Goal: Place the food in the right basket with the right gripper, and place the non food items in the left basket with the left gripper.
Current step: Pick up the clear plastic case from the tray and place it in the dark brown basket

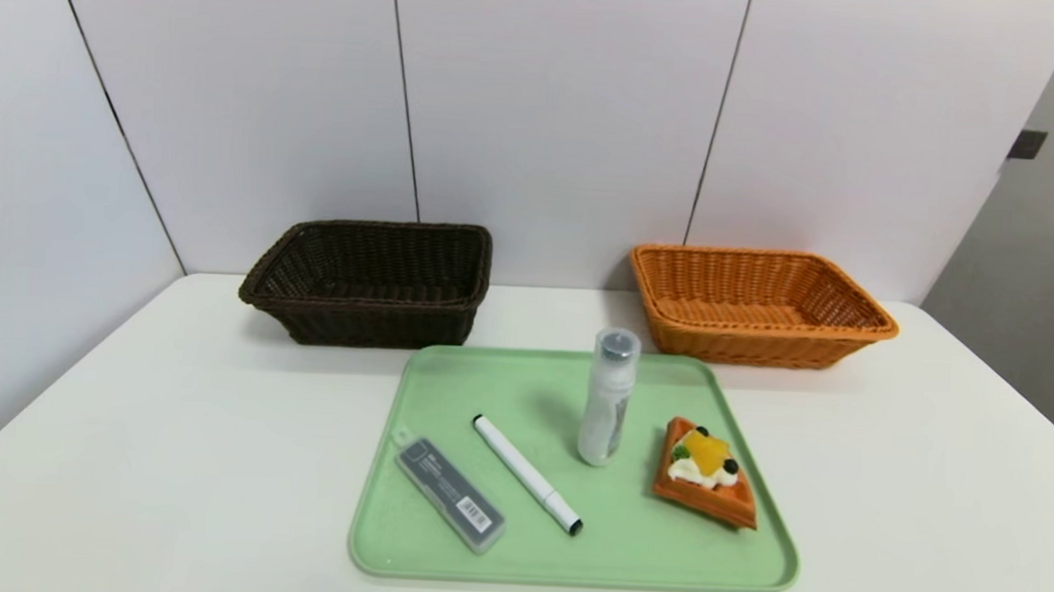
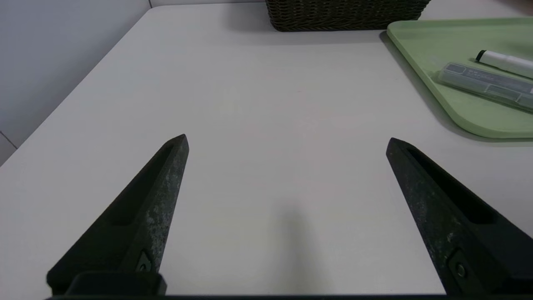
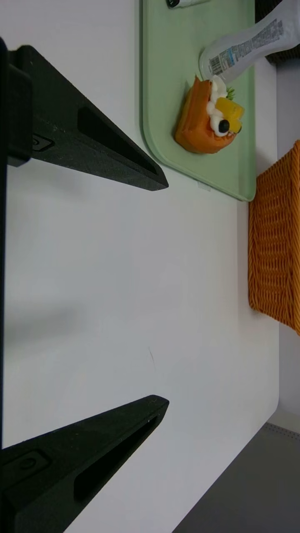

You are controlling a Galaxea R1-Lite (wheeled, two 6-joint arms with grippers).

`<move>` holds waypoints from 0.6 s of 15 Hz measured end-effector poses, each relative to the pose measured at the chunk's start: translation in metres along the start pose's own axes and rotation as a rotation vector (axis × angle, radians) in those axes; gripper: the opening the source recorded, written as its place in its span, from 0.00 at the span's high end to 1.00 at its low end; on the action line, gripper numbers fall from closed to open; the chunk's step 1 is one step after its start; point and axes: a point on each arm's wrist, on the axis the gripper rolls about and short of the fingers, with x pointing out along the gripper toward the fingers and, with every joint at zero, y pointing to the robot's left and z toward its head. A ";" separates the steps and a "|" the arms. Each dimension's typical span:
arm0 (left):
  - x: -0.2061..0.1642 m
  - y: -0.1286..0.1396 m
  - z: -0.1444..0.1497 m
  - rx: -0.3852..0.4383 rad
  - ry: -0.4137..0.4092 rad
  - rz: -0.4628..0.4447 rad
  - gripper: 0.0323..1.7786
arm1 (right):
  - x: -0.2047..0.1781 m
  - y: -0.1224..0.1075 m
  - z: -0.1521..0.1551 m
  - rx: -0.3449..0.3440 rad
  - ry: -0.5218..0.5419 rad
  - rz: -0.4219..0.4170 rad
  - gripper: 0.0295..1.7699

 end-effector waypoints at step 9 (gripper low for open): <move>0.000 0.000 0.000 0.000 0.000 0.000 0.05 | 0.000 0.000 0.000 0.025 -0.001 -0.011 0.04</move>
